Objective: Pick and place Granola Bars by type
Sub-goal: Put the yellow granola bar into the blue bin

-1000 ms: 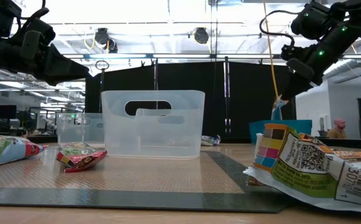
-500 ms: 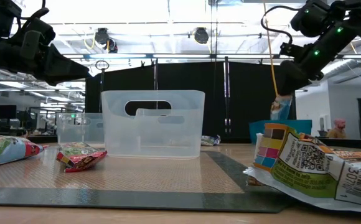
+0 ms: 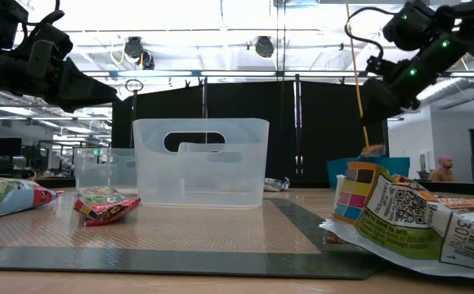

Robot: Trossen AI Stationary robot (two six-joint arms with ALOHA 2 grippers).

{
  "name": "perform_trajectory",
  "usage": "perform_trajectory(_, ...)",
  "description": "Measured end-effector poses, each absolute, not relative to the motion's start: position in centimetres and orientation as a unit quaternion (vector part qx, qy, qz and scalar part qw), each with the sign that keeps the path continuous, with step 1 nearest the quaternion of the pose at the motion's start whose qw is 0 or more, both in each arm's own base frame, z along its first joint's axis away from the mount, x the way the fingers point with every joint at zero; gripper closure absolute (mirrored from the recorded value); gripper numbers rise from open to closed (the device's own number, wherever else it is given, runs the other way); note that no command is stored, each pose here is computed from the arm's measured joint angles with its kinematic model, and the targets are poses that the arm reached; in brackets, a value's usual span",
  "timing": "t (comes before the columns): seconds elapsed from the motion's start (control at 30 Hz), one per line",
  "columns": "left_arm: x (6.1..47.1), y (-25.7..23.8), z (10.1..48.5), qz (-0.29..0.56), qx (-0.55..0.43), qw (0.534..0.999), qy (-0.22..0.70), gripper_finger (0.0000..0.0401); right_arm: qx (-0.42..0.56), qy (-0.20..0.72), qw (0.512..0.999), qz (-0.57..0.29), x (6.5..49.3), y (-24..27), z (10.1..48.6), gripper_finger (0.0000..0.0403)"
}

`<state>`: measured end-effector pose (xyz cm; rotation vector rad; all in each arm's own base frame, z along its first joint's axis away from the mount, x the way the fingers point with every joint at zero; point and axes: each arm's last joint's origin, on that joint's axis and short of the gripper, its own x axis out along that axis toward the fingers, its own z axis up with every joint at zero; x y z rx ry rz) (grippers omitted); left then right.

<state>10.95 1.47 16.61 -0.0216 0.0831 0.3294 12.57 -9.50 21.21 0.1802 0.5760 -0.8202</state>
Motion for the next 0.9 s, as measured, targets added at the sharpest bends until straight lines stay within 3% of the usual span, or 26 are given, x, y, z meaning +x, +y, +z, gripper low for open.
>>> perform_trajectory(0.13, 10.9, 1.5, 16.6, 0.164, -0.011, 0.986, 0.041, 0.0244, 0.123, 0.271, 0.904, -0.307, 12.8, -9.0, 19.8, 0.0326)
perform_trajectory(0.43, 10.9, 1.5, 16.6, 0.164, -0.011, 0.986, 0.041, 0.0244, 0.128, 0.279, 0.919, -0.247, 13.2, -8.0, 19.0, 0.0393)
perform_trajectory(0.6, 10.9, 1.5, 16.6, 0.164, -0.011, 0.986, 0.041, 0.0244, 0.123, 0.291, 0.925, -0.209, 13.8, -6.8, 18.8, 0.0402)
perform_trajectory(0.9, 10.9, 1.5, 16.6, 0.164, -0.011, 0.986, 0.041, 0.0244, 0.122, 0.345, 0.884, -0.292, 13.3, -6.0, 17.9, 0.0402)
